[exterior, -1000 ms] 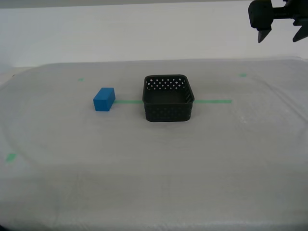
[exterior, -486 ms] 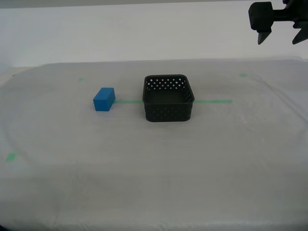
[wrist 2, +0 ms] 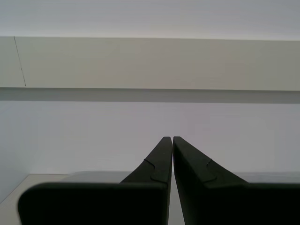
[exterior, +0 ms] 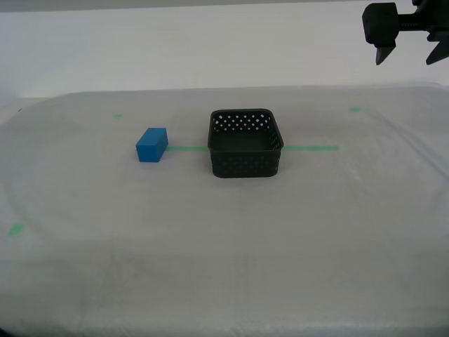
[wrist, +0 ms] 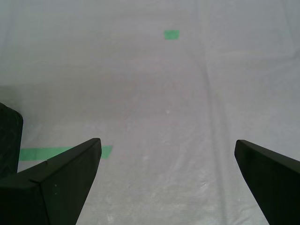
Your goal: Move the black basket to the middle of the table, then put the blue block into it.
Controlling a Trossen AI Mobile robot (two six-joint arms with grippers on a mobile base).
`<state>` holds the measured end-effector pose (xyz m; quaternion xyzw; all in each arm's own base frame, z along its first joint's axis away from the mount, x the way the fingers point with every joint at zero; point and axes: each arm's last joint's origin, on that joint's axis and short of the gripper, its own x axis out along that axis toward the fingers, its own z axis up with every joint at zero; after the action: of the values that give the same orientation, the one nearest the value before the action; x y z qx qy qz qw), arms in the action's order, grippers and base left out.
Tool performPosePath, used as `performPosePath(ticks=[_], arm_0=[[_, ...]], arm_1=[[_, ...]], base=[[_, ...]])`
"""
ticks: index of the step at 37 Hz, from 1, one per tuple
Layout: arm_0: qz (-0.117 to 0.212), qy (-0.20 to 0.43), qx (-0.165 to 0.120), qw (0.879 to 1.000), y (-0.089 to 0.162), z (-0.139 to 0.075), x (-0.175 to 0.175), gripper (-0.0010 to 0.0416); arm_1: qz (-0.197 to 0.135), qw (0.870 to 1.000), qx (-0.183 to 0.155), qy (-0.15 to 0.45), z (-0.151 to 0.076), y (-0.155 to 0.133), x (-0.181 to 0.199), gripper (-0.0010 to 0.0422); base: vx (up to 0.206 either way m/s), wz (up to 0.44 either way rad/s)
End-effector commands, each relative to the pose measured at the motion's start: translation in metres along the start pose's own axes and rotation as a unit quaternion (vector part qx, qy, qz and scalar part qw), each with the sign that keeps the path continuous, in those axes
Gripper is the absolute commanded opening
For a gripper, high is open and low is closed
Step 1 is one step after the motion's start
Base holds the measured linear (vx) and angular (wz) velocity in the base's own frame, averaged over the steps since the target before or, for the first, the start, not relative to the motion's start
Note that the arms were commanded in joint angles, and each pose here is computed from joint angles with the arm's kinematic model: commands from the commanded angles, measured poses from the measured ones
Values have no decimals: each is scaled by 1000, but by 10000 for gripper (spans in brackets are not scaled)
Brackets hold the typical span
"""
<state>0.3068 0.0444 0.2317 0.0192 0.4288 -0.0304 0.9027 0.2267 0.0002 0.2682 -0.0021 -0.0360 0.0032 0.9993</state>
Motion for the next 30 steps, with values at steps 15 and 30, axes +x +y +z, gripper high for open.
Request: performPosePath(ticks=[15,30], arm_0=[[1,0,0,1000,0,0,0,398],[1,0,0,1000,0,0,0,399]], arm_1=[[0,1000,1,-2,1,0,0,0],[0,1000,2,-2,1,0,0,0]], base=[[0,0],[0,0]])
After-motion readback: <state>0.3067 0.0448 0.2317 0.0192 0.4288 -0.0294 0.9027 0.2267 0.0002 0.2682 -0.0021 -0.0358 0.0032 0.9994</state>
